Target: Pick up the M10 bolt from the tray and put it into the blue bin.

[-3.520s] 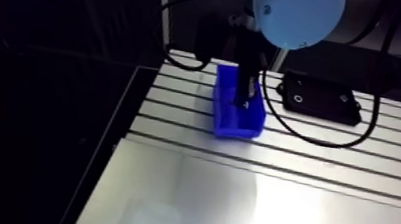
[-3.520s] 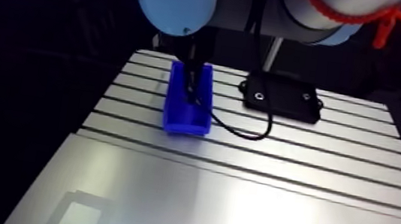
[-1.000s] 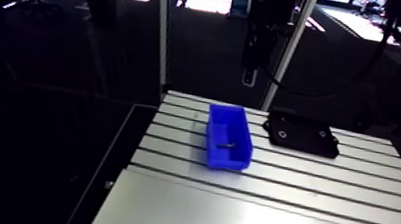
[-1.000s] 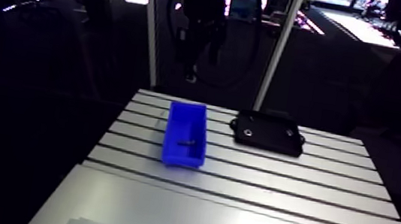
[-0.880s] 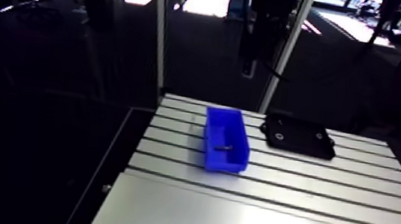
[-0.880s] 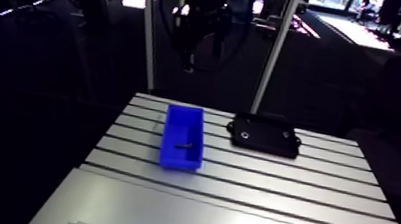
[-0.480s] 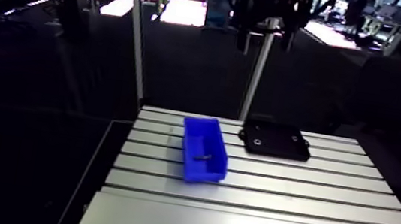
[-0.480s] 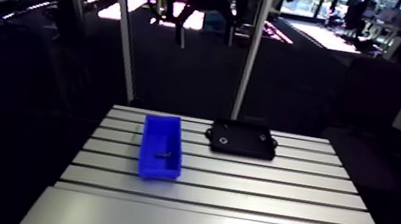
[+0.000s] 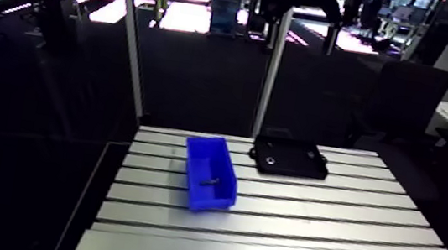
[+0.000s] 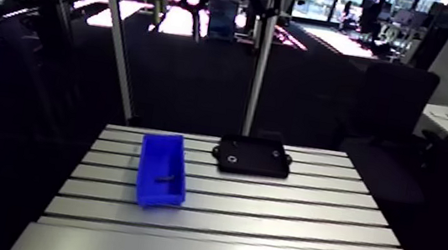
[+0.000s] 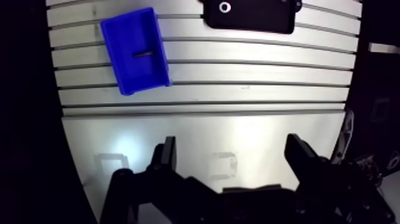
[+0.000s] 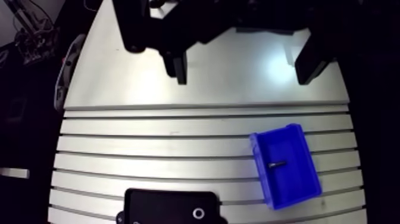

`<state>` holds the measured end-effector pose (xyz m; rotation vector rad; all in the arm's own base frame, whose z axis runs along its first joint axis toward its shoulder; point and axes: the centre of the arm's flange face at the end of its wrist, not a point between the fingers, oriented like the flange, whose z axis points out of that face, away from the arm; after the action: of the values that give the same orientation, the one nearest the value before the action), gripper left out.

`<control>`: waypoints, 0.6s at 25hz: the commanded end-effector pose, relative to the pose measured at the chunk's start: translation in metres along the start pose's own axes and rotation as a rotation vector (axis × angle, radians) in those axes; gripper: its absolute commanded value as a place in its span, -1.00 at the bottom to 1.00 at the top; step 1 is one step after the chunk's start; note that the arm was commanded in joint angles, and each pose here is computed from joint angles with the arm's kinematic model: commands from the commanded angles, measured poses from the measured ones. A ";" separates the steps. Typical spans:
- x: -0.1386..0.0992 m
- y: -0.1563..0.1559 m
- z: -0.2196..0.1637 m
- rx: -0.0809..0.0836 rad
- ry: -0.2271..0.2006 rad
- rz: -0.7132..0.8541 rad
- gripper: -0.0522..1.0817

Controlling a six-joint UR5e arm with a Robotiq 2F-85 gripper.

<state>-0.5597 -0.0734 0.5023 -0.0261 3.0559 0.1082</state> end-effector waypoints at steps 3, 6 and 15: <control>0.011 0.002 -0.027 -0.004 0.061 0.007 -0.87; 0.016 0.002 -0.032 -0.005 0.069 0.006 -0.87; 0.015 -0.001 -0.024 -0.003 0.051 0.000 -0.87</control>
<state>-0.5775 -0.0757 0.5294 -0.0264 3.1170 0.1163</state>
